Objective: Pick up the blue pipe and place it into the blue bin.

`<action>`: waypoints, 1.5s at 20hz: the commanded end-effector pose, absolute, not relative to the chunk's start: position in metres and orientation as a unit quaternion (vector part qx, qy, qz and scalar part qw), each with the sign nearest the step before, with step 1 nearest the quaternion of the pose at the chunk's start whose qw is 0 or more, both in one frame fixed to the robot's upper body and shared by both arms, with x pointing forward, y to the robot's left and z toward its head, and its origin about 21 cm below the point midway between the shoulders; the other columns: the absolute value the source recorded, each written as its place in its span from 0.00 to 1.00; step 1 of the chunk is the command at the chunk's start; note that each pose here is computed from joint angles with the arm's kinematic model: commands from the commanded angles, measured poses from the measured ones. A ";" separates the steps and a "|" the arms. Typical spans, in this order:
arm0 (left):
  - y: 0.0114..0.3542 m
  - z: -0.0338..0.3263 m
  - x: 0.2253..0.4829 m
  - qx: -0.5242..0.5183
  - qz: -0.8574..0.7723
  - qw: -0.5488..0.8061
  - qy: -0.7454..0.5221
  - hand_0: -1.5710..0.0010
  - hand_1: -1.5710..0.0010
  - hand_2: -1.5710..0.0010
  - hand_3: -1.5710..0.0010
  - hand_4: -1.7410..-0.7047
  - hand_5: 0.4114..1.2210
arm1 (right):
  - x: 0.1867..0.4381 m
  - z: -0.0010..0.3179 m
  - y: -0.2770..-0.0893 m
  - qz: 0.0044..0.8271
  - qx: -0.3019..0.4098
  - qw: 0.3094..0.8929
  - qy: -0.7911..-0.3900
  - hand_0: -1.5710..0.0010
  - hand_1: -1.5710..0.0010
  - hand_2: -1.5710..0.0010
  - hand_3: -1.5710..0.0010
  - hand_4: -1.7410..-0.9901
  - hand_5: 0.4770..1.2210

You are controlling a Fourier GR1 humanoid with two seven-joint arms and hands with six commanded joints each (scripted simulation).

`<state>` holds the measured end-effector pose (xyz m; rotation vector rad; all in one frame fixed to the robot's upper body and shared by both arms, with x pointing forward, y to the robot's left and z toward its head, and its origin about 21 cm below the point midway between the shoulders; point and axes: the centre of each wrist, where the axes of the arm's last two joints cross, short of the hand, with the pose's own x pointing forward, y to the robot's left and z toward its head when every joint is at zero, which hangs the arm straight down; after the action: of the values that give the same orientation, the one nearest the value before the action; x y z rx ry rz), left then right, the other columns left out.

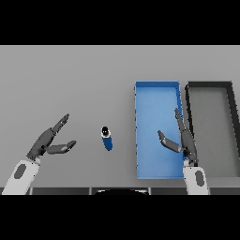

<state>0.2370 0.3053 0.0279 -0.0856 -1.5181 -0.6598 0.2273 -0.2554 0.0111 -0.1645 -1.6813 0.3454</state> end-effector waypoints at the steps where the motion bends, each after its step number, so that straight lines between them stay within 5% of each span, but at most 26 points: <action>1: 0.298 0.026 0.236 -0.047 -0.304 0.681 -0.664 1.00 1.00 1.00 1.00 0.65 0.14 | 0.224 0.010 -0.256 0.153 -0.072 0.649 -0.741 1.00 1.00 1.00 1.00 0.75 0.19; 5: 0.266 0.020 0.222 -0.087 -0.347 0.680 -0.640 1.00 1.00 1.00 1.00 0.59 0.08 | 0.227 0.015 -0.255 0.148 -0.076 0.655 -0.737 1.00 1.00 1.00 1.00 0.74 0.19; 14: 0.208 -0.005 0.237 -0.122 -0.356 0.674 -0.636 1.00 1.00 1.00 1.00 0.57 0.06 | 0.223 0.013 -0.252 0.144 -0.070 0.662 -0.732 1.00 1.00 1.00 1.00 0.71 0.20; 24: 0.162 -0.027 0.254 -0.124 -0.362 0.672 -0.634 1.00 1.00 1.00 1.00 0.66 0.01 | 0.220 0.014 -0.261 0.144 -0.074 0.655 -0.738 1.00 1.00 1.00 1.00 0.70 0.23; 27: 0.154 -0.032 0.257 -0.149 -0.353 0.665 -0.641 1.00 1.00 1.00 1.00 0.61 0.06 | 0.216 0.016 -0.260 0.144 -0.080 0.651 -0.741 1.00 1.00 1.00 1.00 0.71 0.23; 30: 0.144 -0.033 0.257 -0.179 -0.309 0.668 -0.653 0.99 0.90 0.80 0.82 0.48 0.25 | 0.217 0.015 -0.263 0.144 -0.082 0.656 -0.736 1.00 1.00 1.00 1.00 0.70 0.24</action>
<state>0.2571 0.1442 -0.0335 -0.4054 -1.4725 -0.6963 0.2167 -0.2633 0.0149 -0.1851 -1.6692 0.3264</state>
